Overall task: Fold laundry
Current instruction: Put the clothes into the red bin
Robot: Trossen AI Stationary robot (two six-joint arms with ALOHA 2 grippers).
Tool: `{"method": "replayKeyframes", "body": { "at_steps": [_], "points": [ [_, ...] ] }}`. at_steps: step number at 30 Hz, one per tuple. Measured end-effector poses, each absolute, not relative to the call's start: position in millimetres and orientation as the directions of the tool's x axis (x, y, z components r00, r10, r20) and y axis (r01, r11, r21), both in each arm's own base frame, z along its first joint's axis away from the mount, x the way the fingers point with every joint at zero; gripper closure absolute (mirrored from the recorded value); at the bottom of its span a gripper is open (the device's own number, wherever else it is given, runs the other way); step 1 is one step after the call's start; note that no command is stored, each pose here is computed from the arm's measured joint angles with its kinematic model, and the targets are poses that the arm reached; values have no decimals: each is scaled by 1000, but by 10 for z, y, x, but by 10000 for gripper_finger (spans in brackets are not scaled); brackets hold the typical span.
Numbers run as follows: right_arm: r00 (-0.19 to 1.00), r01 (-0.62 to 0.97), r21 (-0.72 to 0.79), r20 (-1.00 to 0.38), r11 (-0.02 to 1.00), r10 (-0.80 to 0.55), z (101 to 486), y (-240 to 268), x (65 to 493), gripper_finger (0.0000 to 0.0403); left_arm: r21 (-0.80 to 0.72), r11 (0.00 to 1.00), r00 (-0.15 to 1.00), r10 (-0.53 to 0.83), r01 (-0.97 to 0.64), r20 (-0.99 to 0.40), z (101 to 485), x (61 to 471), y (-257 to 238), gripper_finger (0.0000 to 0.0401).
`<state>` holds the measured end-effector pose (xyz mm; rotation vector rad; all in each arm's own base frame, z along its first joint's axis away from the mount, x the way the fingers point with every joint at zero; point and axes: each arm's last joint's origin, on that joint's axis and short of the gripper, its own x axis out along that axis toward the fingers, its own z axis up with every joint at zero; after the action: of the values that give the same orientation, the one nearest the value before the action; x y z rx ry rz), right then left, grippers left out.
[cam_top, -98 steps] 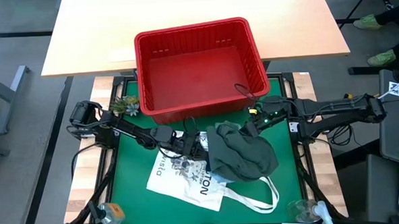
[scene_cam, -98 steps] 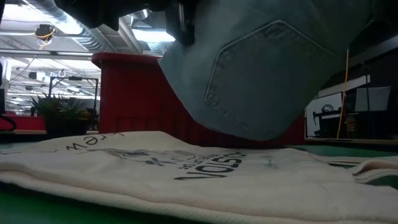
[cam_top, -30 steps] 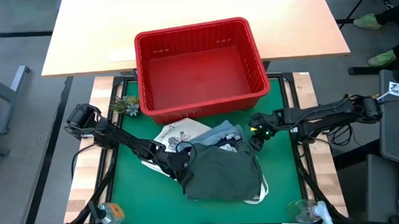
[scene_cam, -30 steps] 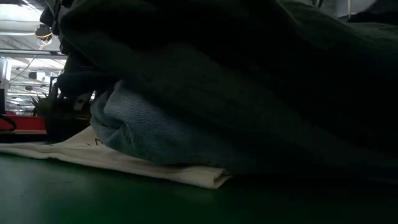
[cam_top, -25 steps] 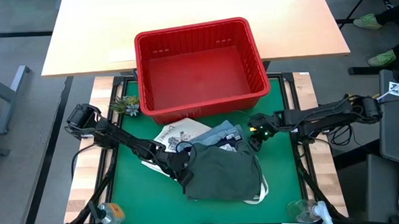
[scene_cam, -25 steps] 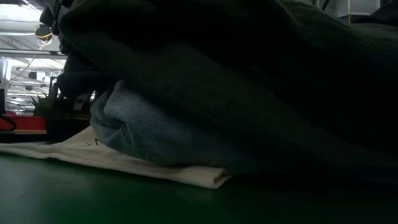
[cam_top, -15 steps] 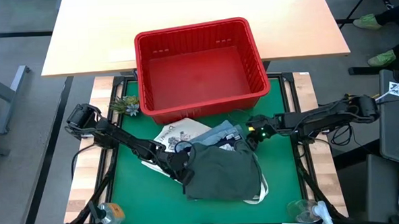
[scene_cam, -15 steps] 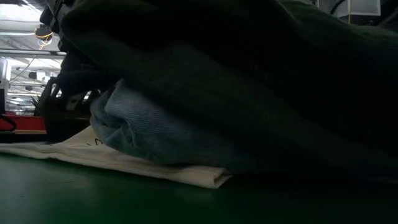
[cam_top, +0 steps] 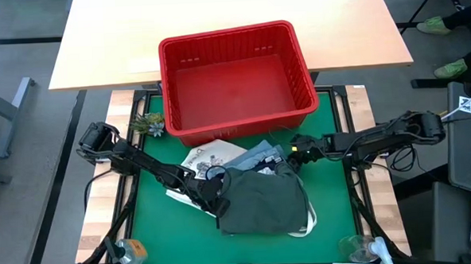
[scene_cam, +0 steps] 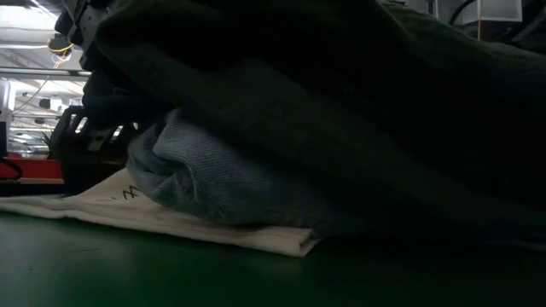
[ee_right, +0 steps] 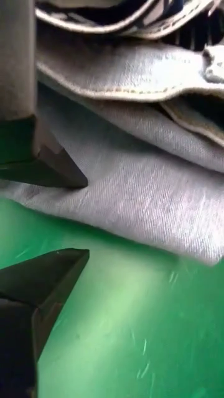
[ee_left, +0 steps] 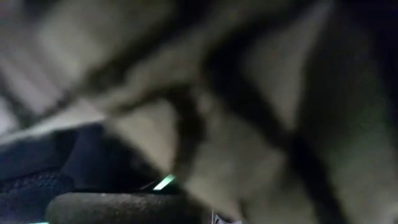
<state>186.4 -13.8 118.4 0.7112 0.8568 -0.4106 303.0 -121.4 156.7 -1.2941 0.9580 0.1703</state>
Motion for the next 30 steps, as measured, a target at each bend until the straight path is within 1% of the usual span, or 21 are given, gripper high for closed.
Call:
{"method": "replayKeyframes", "body": {
  "at_steps": [4, 7, 10, 12, 14, 16, 21, 23, 28, 30],
  "points": [
    [640, 539, 466, -768, 702, 19, 1147, -126, 1947, 233, -732, 322, 620, -391, -600, -680, 1565, 3028, -1215, 370],
    [671, 505, 502, -740, 702, 46, 1152, -120, 1992, 233, -732, 322, 619, -391, -600, -680, 1565, 3027, -1216, 370],
    [688, 495, 547, -722, 675, 81, 1165, -112, 2010, 233, -732, 319, 625, -381, -602, -681, 1565, 3029, -1214, 372],
    [699, 465, 585, -703, 665, 130, 1176, -97, 2020, 240, -731, 320, 630, -372, -602, -682, 1565, 3029, -1214, 373],
    [711, 420, 624, -678, 659, 188, 1193, -79, 2035, 257, -731, 321, 635, -361, -603, -683, 1565, 3030, -1213, 372],
    [719, 395, 655, -657, 644, 227, 1210, -68, 2047, 283, -731, 321, 641, -352, -602, -682, 1566, 3032, -1211, 372],
    [724, 399, 704, -635, 587, 269, 1226, -57, 2056, 375, -768, 303, 682, -353, -564, -641, 1604, 3067, -1219, 378],
    [735, 394, 725, -617, 565, 280, 1241, -54, 2068, 391, -789, 292, 704, -356, -540, -614, 1630, 3088, -1224, 378],
    [742, 352, 800, -555, 486, 375, 1328, -29, 2115, 365, -840, 210, 756, -368, -501, -542, 1699, 3134, -1245, 379],
    [739, 329, 824, -529, 461, 418, 1379, -19, 2143, 366, -859, 164, 776, -373, -485, -509, 1731, 3153, -1252, 380]
  ]
}}
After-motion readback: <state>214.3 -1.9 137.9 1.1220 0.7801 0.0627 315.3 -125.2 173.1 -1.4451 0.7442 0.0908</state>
